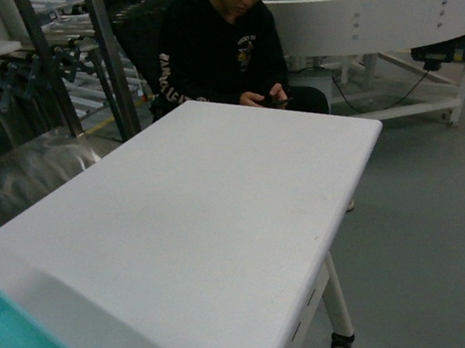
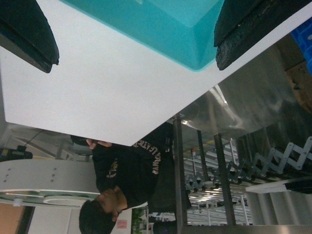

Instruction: Pick red block from blue box to shelf

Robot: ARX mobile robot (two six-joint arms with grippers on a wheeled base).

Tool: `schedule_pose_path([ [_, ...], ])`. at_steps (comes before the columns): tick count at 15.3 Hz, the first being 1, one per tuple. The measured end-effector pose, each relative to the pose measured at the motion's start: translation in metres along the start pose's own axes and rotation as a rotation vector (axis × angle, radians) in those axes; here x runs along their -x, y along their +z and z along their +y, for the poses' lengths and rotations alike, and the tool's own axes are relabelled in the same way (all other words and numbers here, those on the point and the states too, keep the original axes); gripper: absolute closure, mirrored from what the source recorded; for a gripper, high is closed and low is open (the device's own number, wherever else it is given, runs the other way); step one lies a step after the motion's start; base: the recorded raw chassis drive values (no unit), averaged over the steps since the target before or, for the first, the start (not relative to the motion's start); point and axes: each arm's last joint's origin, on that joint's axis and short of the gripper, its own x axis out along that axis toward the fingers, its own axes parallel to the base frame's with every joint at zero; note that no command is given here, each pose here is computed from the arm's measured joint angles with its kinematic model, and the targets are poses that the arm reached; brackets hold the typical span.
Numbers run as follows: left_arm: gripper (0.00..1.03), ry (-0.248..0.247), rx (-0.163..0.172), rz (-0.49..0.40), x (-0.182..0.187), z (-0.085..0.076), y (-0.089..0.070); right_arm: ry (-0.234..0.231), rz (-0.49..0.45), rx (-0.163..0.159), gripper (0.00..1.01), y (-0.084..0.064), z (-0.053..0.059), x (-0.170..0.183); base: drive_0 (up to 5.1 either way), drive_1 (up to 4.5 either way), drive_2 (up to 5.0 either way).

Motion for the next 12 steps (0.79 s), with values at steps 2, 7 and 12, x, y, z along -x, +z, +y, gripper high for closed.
schedule_pose_path([
  [2,0.05,0.0,0.0,0.0,0.0,0.0,0.0,0.0,0.001,0.0,0.73,-0.0001,0.0,0.0,-1.4,-1.44,-1.4],
  [7,0.05,0.0,0.0,0.0,0.0,0.0,0.0,0.0,0.0,0.0,0.73,0.0,0.0,0.0,-1.4,-1.4,-1.4],
  [12,0.05,0.0,0.0,0.0,0.0,0.0,0.0,0.0,0.0,0.0,0.73,0.0,0.0,0.0,-1.4,-1.43,-1.4],
])
